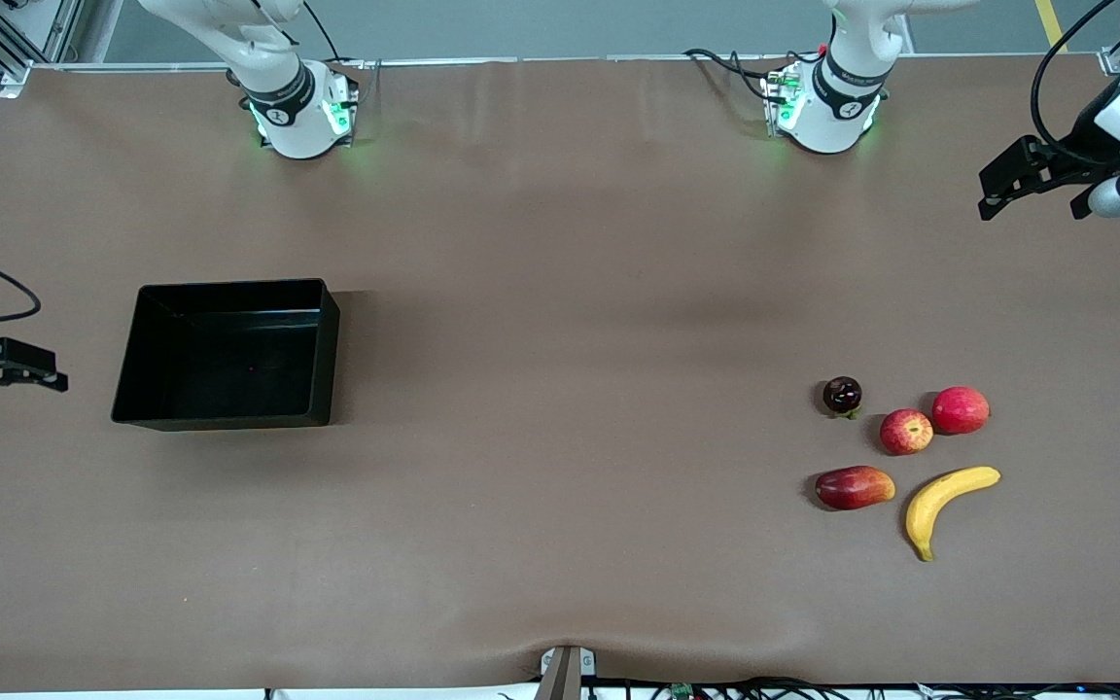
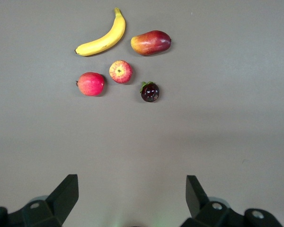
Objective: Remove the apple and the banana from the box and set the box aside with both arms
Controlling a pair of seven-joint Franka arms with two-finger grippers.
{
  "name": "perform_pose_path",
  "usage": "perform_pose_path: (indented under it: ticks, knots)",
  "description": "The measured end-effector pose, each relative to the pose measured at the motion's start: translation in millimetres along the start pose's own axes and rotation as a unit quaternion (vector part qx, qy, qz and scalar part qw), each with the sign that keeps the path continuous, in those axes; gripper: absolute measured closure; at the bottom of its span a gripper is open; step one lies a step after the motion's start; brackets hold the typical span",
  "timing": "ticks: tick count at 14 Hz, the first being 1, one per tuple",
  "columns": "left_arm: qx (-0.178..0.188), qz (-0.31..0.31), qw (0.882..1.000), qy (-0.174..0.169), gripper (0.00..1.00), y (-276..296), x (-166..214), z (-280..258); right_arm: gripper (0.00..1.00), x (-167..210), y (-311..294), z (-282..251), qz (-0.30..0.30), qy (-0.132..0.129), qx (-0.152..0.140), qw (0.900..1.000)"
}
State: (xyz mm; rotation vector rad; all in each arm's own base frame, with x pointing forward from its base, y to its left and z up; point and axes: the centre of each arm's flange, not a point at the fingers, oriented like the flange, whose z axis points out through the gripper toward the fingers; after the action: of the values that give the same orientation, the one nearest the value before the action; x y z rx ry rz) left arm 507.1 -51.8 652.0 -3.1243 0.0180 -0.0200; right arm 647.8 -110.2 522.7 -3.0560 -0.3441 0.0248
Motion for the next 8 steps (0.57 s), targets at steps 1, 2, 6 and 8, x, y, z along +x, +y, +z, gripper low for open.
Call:
perform_pose_path:
  ticks: [1, 2, 6, 8]
  knots:
    - [0.0, 0.0, 1.0, -0.001, 0.0, -0.5, -0.3, 0.0, 0.0, -8.5, -2.1, -9.0, 0.013, -0.011, 0.006, 1.0]
    - [0.0, -0.001, 1.0, -0.002, 0.0, -0.9, -0.5, 0.1, 0.0, -18.7, -5.3, -19.8, 0.025, -0.022, 0.012, 0.999]
    - [0.0, -0.004, 1.0, 0.001, 0.0, -3.9, -0.4, -3.6, 0.0, -68.3, -25.4, -71.1, 0.066, -0.051, 0.029, 0.996]
    - [-0.001, -0.004, 1.0, 0.004, 0.0, -4.2, -0.3, -5.7, 0.0, -93.8, -32.3, -89.1, 0.069, -0.051, 0.027, 0.996]
